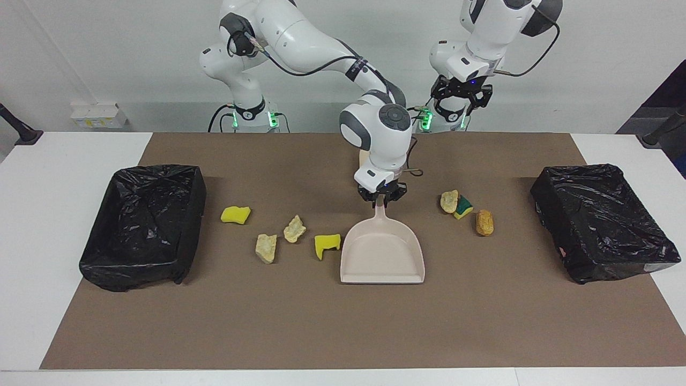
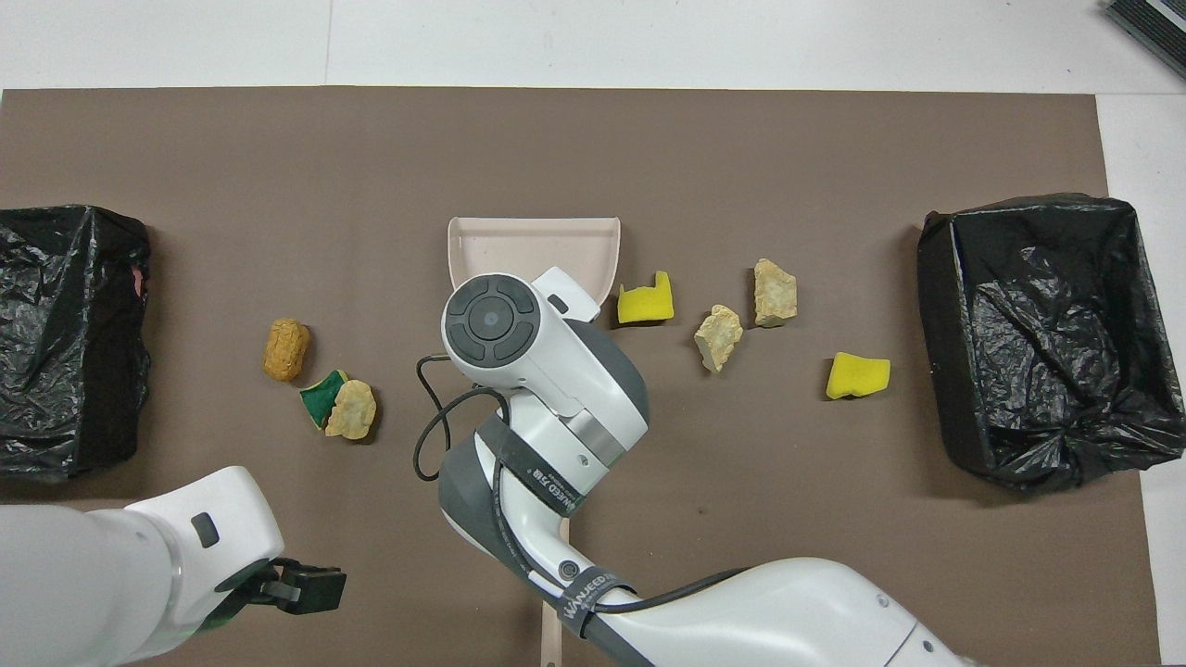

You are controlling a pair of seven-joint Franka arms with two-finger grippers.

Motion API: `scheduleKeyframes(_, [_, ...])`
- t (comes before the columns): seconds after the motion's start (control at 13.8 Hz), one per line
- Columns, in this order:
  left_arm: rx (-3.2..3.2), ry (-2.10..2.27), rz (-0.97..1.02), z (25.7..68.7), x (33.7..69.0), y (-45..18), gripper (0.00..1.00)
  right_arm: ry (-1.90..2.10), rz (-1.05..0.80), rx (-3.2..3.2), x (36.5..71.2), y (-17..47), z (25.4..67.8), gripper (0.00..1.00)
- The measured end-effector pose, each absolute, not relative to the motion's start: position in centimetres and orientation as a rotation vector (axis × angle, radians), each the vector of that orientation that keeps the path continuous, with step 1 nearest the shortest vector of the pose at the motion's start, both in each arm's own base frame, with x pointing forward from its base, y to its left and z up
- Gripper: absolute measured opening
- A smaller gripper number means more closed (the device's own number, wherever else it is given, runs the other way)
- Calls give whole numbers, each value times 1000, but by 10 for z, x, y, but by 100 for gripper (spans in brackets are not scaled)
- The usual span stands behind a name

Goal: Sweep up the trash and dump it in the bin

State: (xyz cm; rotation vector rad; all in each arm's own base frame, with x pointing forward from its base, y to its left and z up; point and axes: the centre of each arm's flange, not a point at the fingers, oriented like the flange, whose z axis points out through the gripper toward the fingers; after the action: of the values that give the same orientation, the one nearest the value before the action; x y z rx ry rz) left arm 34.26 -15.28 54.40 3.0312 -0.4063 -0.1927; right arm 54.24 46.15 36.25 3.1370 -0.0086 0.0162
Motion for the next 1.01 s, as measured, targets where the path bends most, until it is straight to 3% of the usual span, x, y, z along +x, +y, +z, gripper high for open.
scheduleKeyframes(0.72, [3023, -417, -155, 521, 331, -194, 100, 963, -3, 2964, 578, 408, 358, 31])
scheduleKeyframes(1.01, [3025, -353, -100, 497, 317, -242, 100, 1414, -45, 2776, 598, 369, 348, 31])
